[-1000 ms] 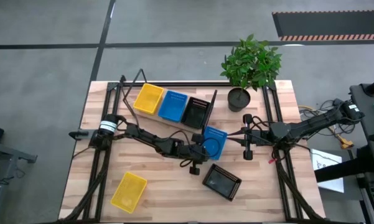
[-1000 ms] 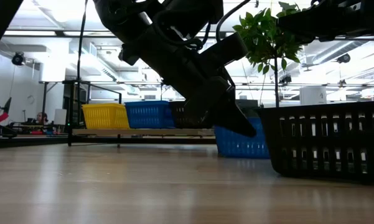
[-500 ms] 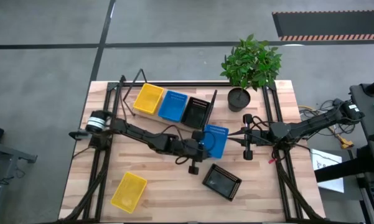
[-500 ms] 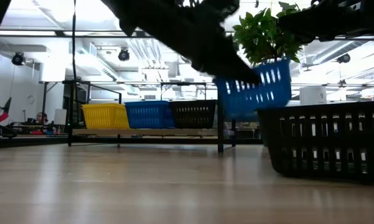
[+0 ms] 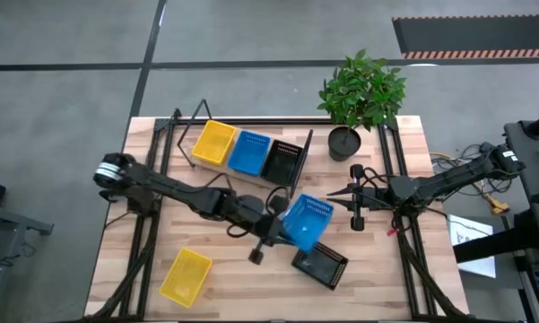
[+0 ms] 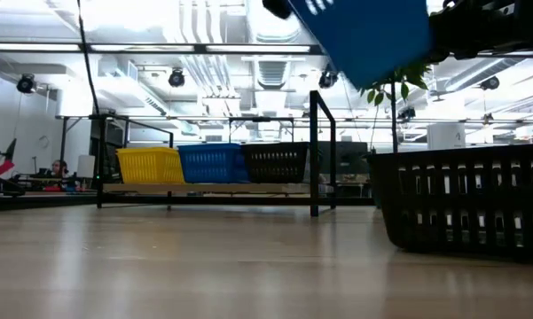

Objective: Stack baskets on shelf by color
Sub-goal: Stack the blue basket on top of the other blue baskets on the shelf

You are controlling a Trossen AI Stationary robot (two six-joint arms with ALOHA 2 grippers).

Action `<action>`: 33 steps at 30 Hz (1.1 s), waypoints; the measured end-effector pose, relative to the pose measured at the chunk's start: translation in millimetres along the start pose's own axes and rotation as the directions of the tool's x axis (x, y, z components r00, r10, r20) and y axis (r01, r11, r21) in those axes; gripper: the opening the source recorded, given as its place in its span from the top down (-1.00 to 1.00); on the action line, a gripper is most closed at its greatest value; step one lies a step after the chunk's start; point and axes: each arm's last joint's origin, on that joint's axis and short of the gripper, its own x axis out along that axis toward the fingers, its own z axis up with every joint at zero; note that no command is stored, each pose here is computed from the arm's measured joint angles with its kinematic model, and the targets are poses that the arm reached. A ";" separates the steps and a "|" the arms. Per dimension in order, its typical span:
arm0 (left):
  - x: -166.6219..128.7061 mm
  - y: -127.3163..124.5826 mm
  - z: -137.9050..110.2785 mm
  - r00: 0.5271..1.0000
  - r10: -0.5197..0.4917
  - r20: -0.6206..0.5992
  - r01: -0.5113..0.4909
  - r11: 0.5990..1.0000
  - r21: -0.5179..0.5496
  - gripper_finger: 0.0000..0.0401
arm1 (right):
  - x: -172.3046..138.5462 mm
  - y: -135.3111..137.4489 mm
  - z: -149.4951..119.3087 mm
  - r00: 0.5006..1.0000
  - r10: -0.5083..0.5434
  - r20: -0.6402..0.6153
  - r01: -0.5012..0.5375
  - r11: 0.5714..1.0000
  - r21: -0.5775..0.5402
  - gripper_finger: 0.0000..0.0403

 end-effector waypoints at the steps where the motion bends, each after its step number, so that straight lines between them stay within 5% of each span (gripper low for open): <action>1: -6.1 -2.1 3.9 1.000 -0.007 -0.002 0.007 1.000 0.005 1.00 | 0.0 0.0 0.0 1.000 0.000 0.000 0.000 1.000 0.000 0.81; 5: -34.1 -6.4 12.7 0.997 -0.013 -0.072 0.017 0.998 0.059 1.00 | 0.0 0.0 0.0 1.000 0.000 0.000 0.000 1.000 0.000 0.81; 12: -78.9 3.8 5.6 0.934 0.226 -0.278 -0.169 0.962 0.215 1.00 | 0.1 0.1 -0.2 1.000 0.000 -0.001 0.000 1.000 0.000 0.81; 28: -120.7 80.3 -58.2 0.762 0.419 -0.493 -0.300 0.904 0.305 1.00 | 0.3 0.2 -0.4 1.000 0.004 -0.002 -0.004 1.000 -0.001 0.81; 33: -133.3 102.3 -69.5 0.764 0.402 -0.505 -0.300 0.914 0.275 1.00 | 0.3 0.2 -0.4 1.000 0.004 -0.003 -0.004 1.000 -0.002 0.81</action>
